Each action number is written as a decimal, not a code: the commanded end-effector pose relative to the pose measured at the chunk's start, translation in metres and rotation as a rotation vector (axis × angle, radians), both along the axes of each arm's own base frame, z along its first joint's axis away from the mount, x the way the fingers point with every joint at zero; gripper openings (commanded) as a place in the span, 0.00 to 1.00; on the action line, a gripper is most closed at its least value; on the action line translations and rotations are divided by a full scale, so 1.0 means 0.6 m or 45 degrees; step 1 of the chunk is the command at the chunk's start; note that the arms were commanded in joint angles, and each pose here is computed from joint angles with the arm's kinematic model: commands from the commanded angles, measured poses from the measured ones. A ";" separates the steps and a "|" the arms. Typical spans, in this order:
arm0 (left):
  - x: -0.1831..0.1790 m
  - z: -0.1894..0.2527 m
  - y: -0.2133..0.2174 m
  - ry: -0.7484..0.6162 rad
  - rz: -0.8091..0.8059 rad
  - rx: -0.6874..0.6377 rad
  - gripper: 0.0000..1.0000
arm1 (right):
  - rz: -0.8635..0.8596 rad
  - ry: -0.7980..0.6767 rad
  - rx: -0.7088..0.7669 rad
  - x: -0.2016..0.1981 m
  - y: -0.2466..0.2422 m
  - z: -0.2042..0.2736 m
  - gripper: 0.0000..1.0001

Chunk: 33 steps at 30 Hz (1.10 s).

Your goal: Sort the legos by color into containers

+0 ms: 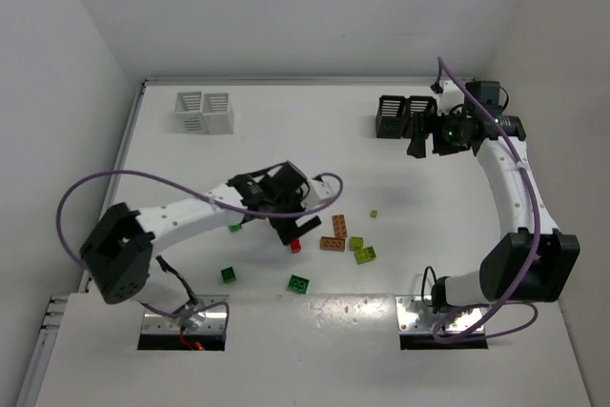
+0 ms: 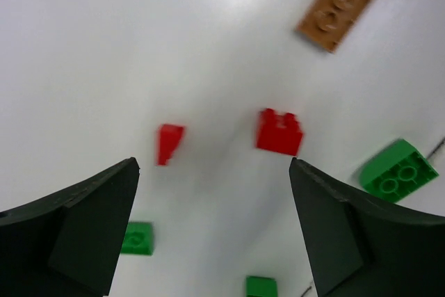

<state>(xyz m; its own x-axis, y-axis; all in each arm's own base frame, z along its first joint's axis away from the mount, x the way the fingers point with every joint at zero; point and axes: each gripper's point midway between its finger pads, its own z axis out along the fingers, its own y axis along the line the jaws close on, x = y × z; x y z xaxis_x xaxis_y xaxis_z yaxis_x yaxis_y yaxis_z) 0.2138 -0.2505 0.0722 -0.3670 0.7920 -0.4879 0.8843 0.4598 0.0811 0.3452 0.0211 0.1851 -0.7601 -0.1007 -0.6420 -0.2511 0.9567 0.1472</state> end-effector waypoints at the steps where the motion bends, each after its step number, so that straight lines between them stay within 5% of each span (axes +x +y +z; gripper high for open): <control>1: 0.052 0.081 0.054 -0.133 0.176 -0.101 0.96 | 0.007 -0.023 0.021 0.005 0.004 0.008 0.85; 5: 0.096 0.108 0.148 -0.203 0.454 -0.088 0.93 | 0.015 -0.024 0.030 0.005 0.006 0.005 0.85; 9: 0.108 0.042 0.243 0.012 0.870 0.045 0.78 | 0.013 -0.008 0.048 0.010 0.009 -0.003 0.85; 18: 0.119 -0.046 0.351 0.215 1.292 0.157 0.78 | 0.004 0.008 0.056 0.007 0.010 -0.013 0.85; 26: 0.105 -0.071 0.315 0.458 1.254 -0.020 0.76 | 0.004 0.019 0.057 0.013 0.009 -0.021 0.85; 33: 0.109 -0.035 0.255 0.370 1.102 -0.160 0.77 | -0.004 0.043 0.049 0.011 0.007 -0.029 0.85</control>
<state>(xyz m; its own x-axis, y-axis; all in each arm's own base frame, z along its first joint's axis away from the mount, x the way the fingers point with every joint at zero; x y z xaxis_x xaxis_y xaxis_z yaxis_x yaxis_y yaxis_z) 0.2715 -0.0774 0.0304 -0.9590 0.1287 -0.2525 0.1647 0.9781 -0.1271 0.3452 0.0253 0.1624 -0.7974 -0.0871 -0.5972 -0.2461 0.9505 0.1900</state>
